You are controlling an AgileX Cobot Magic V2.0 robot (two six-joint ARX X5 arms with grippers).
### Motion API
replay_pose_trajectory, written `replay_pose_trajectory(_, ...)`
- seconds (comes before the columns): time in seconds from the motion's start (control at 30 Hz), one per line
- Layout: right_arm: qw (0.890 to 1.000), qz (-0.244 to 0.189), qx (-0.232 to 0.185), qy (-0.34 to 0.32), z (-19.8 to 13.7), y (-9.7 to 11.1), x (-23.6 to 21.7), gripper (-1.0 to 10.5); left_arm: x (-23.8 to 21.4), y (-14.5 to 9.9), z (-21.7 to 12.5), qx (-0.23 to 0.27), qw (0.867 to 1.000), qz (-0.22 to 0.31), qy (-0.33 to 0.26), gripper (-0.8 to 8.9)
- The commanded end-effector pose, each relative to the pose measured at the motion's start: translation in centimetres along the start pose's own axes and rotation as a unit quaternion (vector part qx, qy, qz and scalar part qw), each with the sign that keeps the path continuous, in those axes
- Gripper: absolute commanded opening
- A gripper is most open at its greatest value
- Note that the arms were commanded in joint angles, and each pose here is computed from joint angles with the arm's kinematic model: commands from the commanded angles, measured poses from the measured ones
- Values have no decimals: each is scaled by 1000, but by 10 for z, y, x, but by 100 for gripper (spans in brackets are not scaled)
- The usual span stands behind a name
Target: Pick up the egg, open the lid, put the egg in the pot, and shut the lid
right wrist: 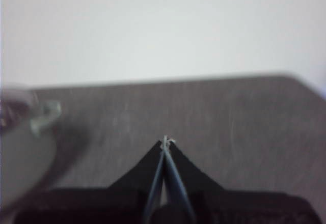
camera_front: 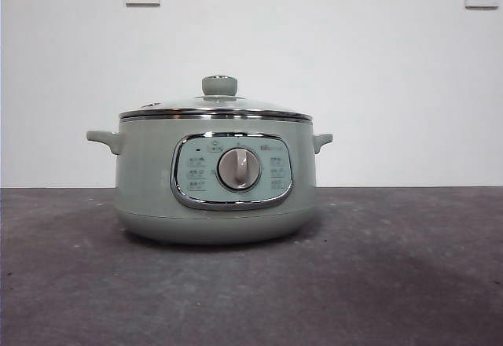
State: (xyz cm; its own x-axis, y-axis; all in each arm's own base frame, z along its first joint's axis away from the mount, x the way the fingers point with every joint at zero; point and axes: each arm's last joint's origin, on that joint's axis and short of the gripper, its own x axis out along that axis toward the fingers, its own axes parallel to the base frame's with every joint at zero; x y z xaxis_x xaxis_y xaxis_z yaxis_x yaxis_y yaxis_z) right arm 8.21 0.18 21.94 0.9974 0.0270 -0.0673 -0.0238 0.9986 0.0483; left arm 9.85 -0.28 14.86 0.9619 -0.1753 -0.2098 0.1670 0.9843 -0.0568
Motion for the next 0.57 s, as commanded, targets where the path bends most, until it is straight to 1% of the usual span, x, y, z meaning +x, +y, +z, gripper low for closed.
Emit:
replay_pose_trajectory(0.03,999,-1,30,14,-30,-2,7,1,1,1,-3,-5,1000,1,2,-4)
replay_pose_trajectory(0.13,999,-4,29,43,-50,-3,13,1,1,1,-3,-5,1000,1,2,-4)
replay_pose_trajectory(0.27,997,-5,27,67,-67,-3,17,1,1,1,-3,-5,1000,1,2,-4)
replay_pose_trajectory(0.4,998,-4,16,64,-67,-3,17,1,1,1,-3,-5,1000,1,2,-4)
replay_pose_trajectory(0.57,998,-5,20,64,-67,-3,17,1,1,1,-3,-5,1000,1,3,-4)
